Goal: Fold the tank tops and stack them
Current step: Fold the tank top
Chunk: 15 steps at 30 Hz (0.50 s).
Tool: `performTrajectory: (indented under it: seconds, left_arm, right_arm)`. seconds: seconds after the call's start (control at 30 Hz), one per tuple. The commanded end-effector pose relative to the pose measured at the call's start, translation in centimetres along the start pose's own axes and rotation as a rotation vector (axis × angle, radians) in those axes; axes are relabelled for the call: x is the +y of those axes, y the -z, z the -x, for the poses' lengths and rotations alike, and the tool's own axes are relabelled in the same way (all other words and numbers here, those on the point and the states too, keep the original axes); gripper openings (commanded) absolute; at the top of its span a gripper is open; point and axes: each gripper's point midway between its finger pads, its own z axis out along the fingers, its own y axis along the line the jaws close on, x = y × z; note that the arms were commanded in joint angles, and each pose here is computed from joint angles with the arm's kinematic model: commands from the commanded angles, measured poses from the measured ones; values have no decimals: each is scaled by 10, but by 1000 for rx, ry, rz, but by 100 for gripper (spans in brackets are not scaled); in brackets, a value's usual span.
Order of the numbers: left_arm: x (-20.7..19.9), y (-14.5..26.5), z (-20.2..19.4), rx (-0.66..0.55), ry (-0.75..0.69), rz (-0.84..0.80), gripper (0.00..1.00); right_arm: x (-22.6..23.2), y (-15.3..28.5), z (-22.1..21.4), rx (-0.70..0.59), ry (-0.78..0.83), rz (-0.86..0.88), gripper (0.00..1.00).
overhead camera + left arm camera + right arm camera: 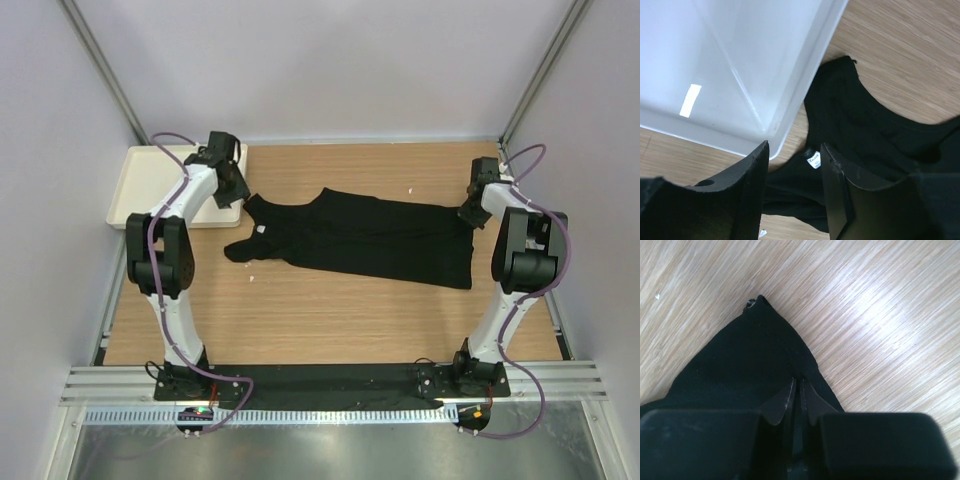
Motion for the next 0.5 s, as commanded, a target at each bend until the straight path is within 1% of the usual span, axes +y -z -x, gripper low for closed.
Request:
performTrajectory:
  seconds: [0.0, 0.03, 0.07, 0.1, 0.13, 0.17, 0.2, 0.23, 0.27, 0.3, 0.33, 0.37, 0.4, 0.47]
  left_arm:
    - [-27, 17, 13, -56, -12, -95, 47]
    - [-35, 19, 13, -57, -32, -119, 49]
    - [-54, 26, 18, -82, -57, -157, 51]
    - [-65, 30, 21, -96, -79, -176, 52]
    - [-75, 24, 18, -87, -114, -185, 56]
    - [-102, 36, 22, -112, -148, -245, 58]
    - [-114, 36, 22, -118, -163, -262, 61]
    - [-124, 25, 17, -105, -179, -264, 66]
    - [-145, 33, 22, -127, -191, -308, 68]
    - [-155, 33, 22, -129, -193, -324, 68]
    - [-162, 18, 15, -107, -198, -323, 69]
    - [-176, 25, 20, -122, -191, -356, 70]
    - [-182, 22, 19, -118, -193, -368, 70]
    - [-196, 12, 15, -105, -190, -390, 70]
  right_arm:
    - [15, 19, 25, -67, -20, 70, 15]
    - [15, 20, 27, -74, -22, 68, 18]
    - [14, 22, 30, -82, -25, 66, 24]
    - [14, 23, 32, -90, -29, 63, 27]
    - [14, 25, 36, -101, -30, 63, 28]
    - [15, 27, 38, -102, -32, 66, 28]
    - [17, 31, 47, -119, -36, 73, 28]
    - [15, 32, 52, -129, -40, 67, 28]
    - [16, 35, 59, -141, -49, 70, 30]
    - [16, 36, 62, -148, -50, 70, 32]
    - [15, 35, 65, -153, -55, 71, 36]
    - [17, 35, 69, -161, -61, 79, 41]
    - [18, 31, 68, -157, -61, 82, 42]
    - [23, 28, 74, -158, -75, 105, 43]
